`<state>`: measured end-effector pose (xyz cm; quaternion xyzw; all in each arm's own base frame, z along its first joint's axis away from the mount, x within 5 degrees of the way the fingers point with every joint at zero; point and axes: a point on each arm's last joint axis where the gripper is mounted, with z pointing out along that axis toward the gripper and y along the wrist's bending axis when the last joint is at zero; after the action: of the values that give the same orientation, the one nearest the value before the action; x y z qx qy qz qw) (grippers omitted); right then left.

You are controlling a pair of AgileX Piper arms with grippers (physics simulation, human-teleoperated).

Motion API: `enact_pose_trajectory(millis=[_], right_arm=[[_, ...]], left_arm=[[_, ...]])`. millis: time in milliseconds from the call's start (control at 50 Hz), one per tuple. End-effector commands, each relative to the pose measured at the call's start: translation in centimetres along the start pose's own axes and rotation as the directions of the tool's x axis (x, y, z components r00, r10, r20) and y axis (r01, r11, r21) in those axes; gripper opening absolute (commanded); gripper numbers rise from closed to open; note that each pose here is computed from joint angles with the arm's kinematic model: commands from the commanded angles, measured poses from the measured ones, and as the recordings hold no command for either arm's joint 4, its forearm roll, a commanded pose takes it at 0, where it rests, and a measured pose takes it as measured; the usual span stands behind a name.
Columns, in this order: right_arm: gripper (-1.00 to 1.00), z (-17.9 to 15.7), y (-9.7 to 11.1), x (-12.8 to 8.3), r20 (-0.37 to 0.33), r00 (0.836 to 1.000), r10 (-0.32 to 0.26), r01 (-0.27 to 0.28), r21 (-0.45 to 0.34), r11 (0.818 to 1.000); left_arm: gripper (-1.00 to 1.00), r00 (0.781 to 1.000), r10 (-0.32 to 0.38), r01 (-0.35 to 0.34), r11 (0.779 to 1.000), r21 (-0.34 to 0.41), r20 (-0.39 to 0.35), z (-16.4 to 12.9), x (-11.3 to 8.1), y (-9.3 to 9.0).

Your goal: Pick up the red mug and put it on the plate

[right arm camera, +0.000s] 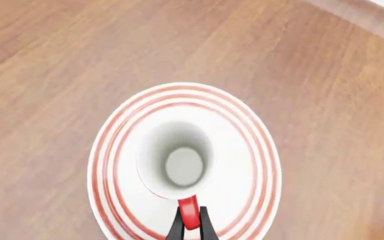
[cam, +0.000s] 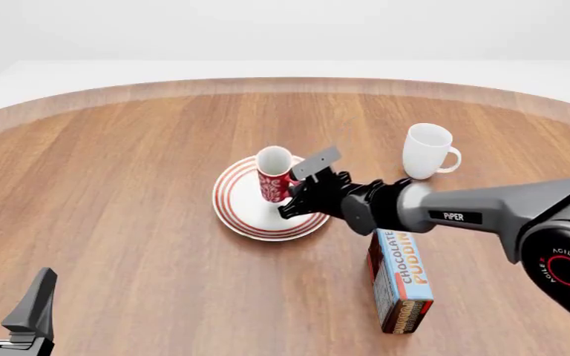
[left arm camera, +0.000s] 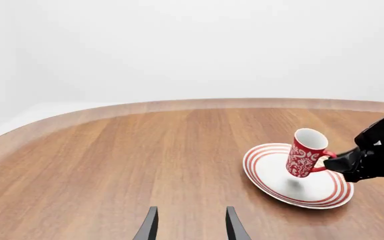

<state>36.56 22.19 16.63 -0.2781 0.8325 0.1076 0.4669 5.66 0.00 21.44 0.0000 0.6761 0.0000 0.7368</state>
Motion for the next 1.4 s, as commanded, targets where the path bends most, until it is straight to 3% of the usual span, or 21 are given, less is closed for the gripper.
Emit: enact_pose_trajectory(millis=[20,560,580,700,1400], right_arm=[[-1.00,0.5,0.0,0.1,0.001,1.000,0.031,-0.031,0.002,1.000],[-1.00,1.1,-0.3,0.5,-0.007,1.000,0.027,-0.027,0.009,1.000],[1.00,1.2,-0.3,0.6,-0.008,1.000,0.029,-0.029,0.009,1.000],[1.00,1.0,0.6,1.1,-0.016,0.999,0.034,-0.034,-0.008,0.999],[1.00,-4.1,0.2,-0.1,0.048,0.997,0.056,-0.056,0.001,0.998]], left_arm=[[1.00,1.000,0.000,0.000,1.000,0.000,0.000,0.0,0.0,0.0],[1.00,1.000,0.000,0.000,1.000,0.000,0.000,0.0,0.0,0.0],[1.00,1.000,0.000,0.000,1.000,0.000,0.000,0.0,0.0,0.0],[1.00,1.000,0.000,0.000,1.000,0.000,0.000,0.0,0.0,0.0],[1.00,1.000,0.000,0.000,1.000,0.000,0.000,0.0,0.0,0.0]])
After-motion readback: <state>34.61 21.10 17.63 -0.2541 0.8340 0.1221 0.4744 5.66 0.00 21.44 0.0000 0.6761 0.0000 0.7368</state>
